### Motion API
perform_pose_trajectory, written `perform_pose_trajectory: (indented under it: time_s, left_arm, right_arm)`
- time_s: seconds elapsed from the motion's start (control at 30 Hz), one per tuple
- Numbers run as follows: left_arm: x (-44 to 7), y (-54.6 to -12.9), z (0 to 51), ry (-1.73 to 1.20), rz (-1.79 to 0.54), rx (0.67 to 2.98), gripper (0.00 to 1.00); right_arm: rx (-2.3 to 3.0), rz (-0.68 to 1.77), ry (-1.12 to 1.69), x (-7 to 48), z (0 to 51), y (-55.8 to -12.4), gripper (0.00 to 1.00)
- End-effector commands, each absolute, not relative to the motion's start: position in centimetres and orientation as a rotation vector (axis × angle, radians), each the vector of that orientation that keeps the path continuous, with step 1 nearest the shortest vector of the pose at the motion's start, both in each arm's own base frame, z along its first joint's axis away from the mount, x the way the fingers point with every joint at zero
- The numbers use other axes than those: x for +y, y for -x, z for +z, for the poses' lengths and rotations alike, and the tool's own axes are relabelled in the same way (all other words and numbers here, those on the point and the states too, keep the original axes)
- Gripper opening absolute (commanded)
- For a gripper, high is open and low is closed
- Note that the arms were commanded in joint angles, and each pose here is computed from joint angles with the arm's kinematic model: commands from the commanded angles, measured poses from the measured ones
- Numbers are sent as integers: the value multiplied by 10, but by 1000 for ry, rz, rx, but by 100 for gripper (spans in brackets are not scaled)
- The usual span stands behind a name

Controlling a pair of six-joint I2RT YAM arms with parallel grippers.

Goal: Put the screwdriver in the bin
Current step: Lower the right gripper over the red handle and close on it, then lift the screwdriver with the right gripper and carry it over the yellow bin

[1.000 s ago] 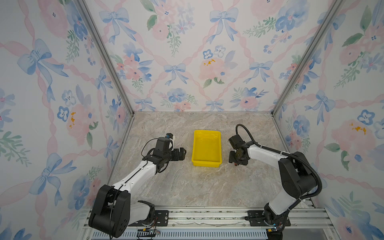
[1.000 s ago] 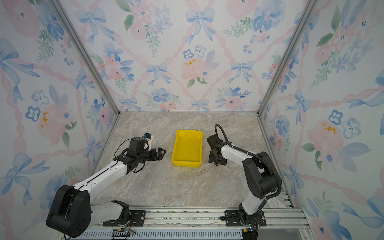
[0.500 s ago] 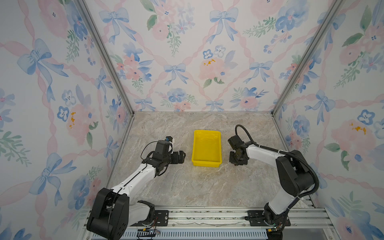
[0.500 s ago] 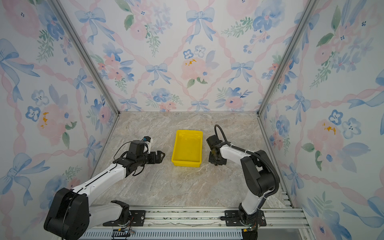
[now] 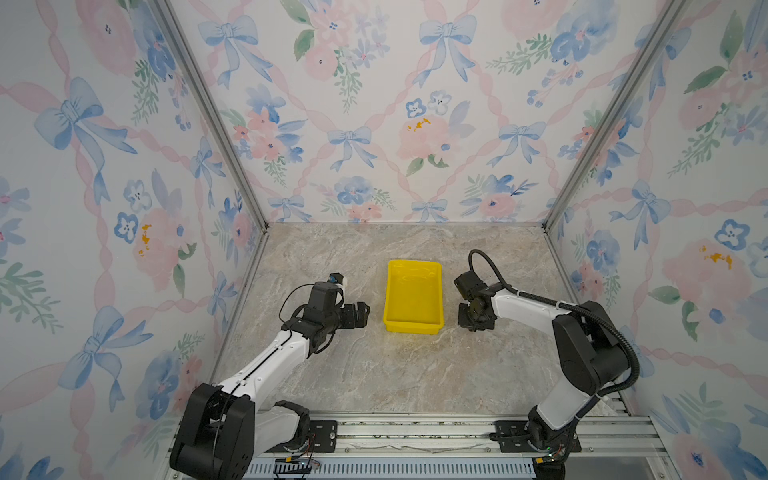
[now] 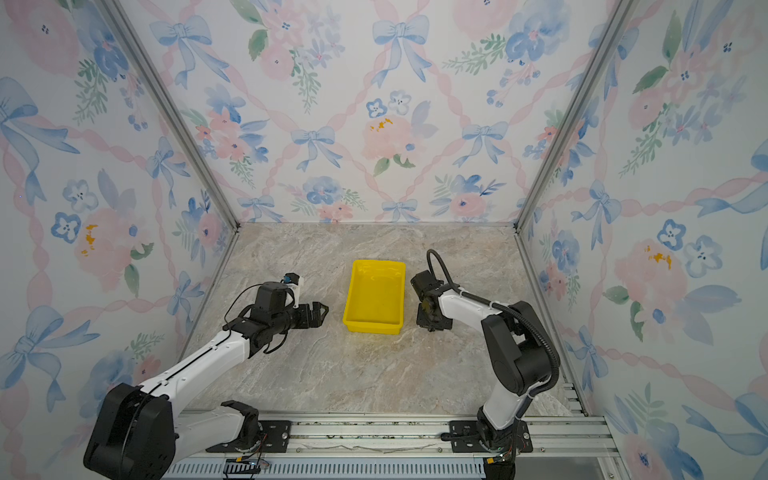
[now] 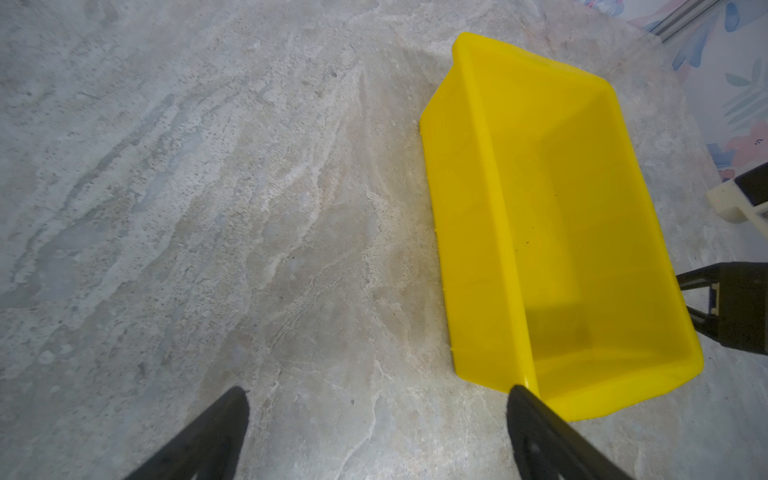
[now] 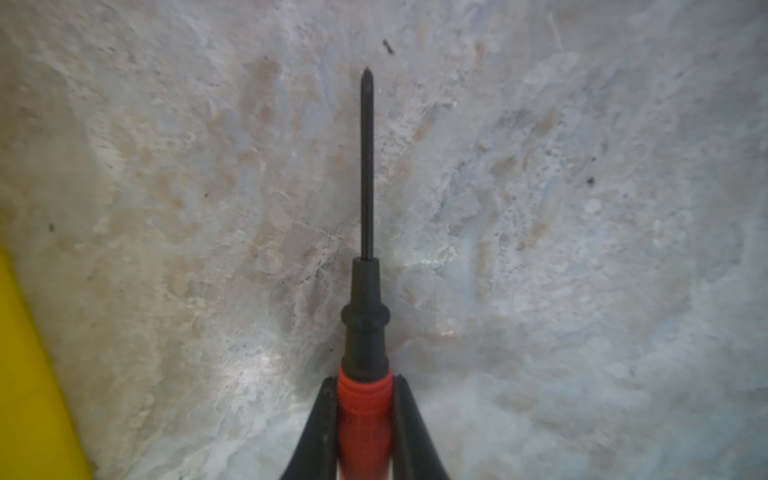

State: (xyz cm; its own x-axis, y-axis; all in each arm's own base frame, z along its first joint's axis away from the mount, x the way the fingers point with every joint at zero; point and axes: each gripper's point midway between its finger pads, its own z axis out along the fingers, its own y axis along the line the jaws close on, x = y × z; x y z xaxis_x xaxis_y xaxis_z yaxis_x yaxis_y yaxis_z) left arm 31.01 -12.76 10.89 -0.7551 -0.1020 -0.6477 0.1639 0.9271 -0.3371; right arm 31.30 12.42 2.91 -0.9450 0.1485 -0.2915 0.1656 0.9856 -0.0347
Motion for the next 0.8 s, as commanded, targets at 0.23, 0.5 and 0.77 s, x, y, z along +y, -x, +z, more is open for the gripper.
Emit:
perform_pose_trajectory:
  time_s: [0.23, 0.5, 0.77]
  left_arm:
    - [-124, -298, 103, -34, -489, 2382, 97]
    - [-135, -295, 120, -98, -570, 2307, 97]
    - [-180, -263, 157, -531, -689, 2067, 97]
  right_arm:
    - [2647, -30, -237, 146, 110, -332, 5]
    - [2588, 31, -187, 173, 145, -339, 5]
    - [2564, 104, -158, 209, 158, -346, 6]
